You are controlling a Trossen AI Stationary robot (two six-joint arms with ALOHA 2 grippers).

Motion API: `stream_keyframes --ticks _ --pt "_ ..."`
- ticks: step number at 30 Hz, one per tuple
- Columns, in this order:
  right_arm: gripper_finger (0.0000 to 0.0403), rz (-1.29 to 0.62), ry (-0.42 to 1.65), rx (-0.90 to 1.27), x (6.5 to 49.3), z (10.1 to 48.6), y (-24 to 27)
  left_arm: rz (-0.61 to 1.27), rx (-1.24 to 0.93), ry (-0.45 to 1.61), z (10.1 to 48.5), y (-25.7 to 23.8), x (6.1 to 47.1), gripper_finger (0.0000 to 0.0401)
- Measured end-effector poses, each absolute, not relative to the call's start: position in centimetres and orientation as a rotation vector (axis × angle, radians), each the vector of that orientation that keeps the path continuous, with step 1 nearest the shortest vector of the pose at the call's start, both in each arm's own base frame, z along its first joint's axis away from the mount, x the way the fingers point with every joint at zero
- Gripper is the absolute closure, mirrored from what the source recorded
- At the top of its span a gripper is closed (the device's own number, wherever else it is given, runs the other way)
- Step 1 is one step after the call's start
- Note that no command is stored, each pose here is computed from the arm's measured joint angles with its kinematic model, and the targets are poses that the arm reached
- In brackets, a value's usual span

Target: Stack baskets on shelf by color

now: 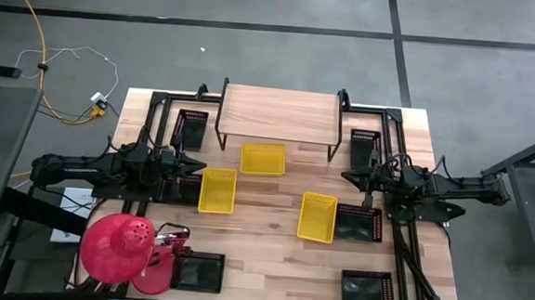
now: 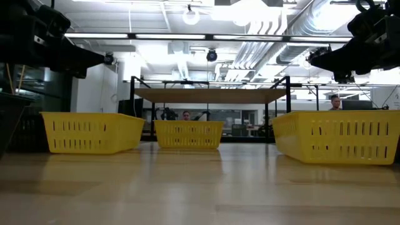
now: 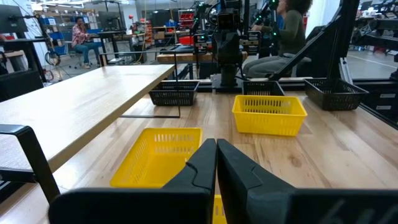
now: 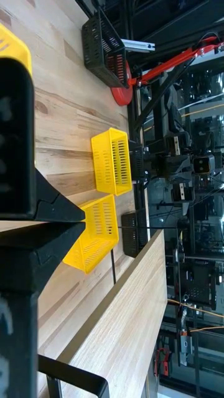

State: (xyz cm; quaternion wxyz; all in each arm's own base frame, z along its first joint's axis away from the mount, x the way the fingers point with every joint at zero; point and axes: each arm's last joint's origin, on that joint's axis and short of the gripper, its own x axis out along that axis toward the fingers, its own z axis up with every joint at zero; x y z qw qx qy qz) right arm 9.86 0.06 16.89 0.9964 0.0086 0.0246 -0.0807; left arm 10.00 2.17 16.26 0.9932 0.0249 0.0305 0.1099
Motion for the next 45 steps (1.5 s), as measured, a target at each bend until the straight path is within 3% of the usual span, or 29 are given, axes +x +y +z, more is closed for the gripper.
stream_keyframes --ticks 27,31,41,45 --pt "0.0403 -0.161 0.048 0.018 9.9 16.9 0.1 0.220 0.050 0.061 16.3 2.2 10.0 0.0398" --pt "0.0403 -0.194 -0.031 0.030 9.9 17.6 0.0 0.220 0.050 0.061 16.3 2.2 10.0 0.0398" --pt "0.0403 -0.552 -0.387 0.139 8.8 21.0 -1.2 0.220 0.050 0.061 16.3 2.2 10.0 0.0398" --pt "0.0403 -0.857 -0.445 0.340 8.1 20.7 -2.1 0.220 0.050 0.061 16.3 2.2 10.0 0.0398"
